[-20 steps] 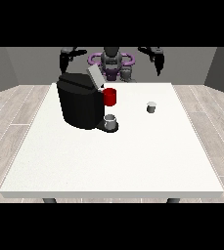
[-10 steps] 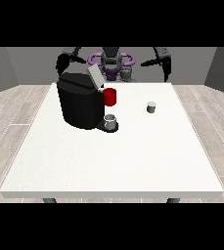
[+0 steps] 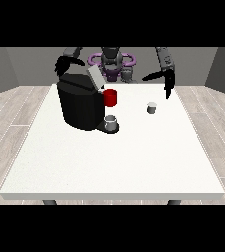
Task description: Insert the coffee pod into the coffee machine and close the lid
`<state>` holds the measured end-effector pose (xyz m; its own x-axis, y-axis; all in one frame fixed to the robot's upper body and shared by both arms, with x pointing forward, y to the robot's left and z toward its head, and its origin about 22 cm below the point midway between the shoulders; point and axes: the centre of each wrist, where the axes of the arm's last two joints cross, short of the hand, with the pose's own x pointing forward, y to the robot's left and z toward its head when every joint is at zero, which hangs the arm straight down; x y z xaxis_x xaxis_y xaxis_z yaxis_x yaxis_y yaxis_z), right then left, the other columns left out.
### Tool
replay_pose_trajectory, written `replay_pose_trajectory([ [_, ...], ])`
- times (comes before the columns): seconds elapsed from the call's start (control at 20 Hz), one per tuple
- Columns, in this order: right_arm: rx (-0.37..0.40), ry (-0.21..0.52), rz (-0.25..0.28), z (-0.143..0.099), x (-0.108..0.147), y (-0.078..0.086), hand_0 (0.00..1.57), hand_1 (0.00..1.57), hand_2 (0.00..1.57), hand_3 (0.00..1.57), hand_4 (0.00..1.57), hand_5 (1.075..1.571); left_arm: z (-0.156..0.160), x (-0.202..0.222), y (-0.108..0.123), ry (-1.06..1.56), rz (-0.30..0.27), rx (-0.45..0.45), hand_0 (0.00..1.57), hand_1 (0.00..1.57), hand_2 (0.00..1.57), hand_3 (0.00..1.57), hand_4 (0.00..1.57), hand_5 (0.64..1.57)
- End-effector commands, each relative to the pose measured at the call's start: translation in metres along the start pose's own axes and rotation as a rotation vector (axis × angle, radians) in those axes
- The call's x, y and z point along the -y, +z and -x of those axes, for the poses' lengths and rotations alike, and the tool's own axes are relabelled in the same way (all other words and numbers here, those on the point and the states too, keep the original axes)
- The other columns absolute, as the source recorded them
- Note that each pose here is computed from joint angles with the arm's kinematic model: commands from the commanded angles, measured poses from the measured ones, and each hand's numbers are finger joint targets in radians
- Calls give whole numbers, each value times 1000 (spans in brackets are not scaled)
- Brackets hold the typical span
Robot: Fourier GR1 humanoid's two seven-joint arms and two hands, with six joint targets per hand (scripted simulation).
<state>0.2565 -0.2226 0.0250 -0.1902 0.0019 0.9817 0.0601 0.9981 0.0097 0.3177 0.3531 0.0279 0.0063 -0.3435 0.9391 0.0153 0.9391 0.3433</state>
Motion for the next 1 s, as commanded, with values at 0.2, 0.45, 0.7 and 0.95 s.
replay_pose_trajectory([
  [0.2,0,10,-15,0,-5,-11,0,0,0,0,340,1571,3,-24,-22,-75,-1,-55,0,0,0,0,0,1571],
  [0.45,-16,7,4,-5,-15,-19,0,0,0,0,397,1571,8,-21,-30,-144,35,-81,0,0,0,0,0,1571],
  [0.7,-67,39,53,12,-11,-29,0,0,0,0,389,1571,-1,-4,-41,-232,88,-76,0,0,459,0,0,1571],
  [0.95,-120,70,31,7,-3,-25,0,0,0,0,424,1571,27,1,-32,-247,59,-196,695,695,778,429,0,1571],
])
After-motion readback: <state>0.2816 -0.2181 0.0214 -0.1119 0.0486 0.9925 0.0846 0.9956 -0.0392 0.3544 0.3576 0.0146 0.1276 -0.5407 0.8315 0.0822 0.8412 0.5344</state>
